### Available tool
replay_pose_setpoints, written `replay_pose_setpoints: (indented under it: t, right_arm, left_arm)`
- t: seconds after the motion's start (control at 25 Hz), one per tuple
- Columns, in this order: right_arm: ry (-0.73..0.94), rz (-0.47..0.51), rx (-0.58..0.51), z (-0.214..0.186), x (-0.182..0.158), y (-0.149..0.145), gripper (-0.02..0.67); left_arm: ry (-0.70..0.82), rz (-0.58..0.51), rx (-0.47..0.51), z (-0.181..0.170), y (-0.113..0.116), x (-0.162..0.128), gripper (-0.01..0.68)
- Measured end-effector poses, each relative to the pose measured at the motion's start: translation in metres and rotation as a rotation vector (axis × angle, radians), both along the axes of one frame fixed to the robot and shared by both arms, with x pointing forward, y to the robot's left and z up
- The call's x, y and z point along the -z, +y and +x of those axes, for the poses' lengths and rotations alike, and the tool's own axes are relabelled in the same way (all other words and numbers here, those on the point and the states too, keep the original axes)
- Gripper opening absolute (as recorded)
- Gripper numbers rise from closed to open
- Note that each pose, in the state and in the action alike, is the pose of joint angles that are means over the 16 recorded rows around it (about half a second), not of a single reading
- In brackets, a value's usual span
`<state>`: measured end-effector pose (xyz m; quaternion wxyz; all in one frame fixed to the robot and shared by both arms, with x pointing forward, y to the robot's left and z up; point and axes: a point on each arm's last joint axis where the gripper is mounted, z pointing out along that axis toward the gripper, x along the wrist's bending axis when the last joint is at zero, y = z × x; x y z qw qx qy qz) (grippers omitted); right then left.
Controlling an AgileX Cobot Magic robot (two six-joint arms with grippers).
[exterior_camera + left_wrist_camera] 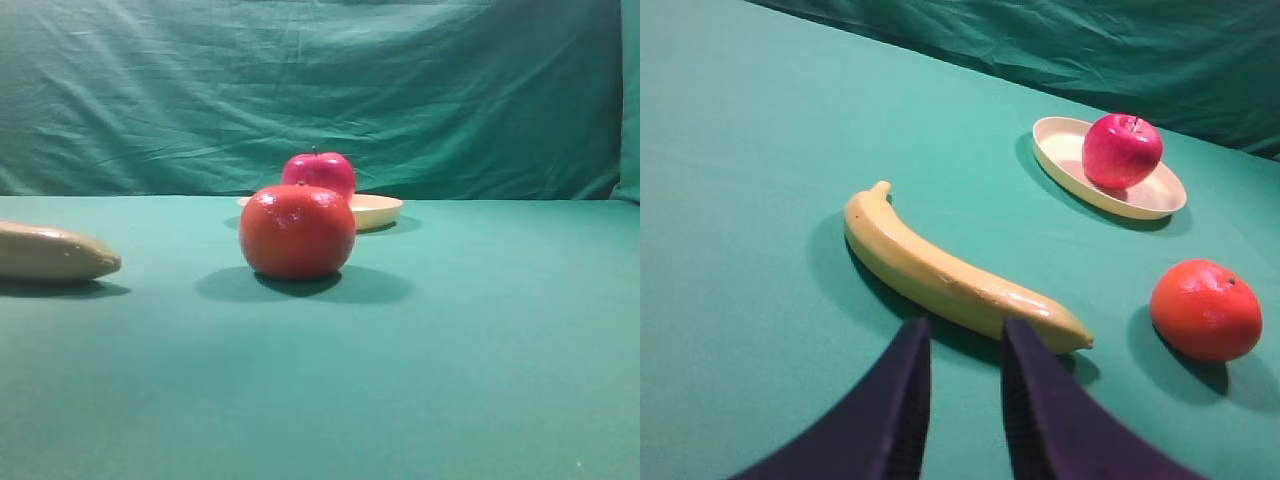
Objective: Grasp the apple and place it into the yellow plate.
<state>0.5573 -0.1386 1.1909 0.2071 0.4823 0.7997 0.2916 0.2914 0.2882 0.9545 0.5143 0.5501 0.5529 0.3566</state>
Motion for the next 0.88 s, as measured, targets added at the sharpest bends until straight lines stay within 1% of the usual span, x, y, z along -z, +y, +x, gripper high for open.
replay_pose_setpoints:
  t: [0.12, 0.24, 0.48, 0.68, 0.88]
  right_arm:
    - [-0.006, 0.005, 0.000, -0.026, -0.002, -0.013, 0.000]
    - [-0.010, 0.007, -0.001, -0.053, 0.003, -0.027, 0.000]
    - [-0.005, -0.002, -0.002, -0.106, 0.031, -0.055, 0.000]
    - [0.042, -0.043, 0.001, -0.140, 0.058, -0.074, 0.000]
    - [0.096, -0.103, 0.010, -0.161, 0.076, -0.087, 0.000]
  left_arm:
    - [0.000, 0.000, 0.000, 0.000, 0.000, 0.000, 0.157]
    - [0.000, 0.000, 0.000, 0.000, 0.000, 0.000, 0.157]
    - [0.000, 0.000, 0.000, 0.000, 0.000, 0.000, 0.157]
    - [0.000, 0.000, 0.000, 0.000, 0.000, 0.000, 0.157]
    - [0.000, 0.000, 0.000, 0.000, 0.000, 0.000, 0.157]
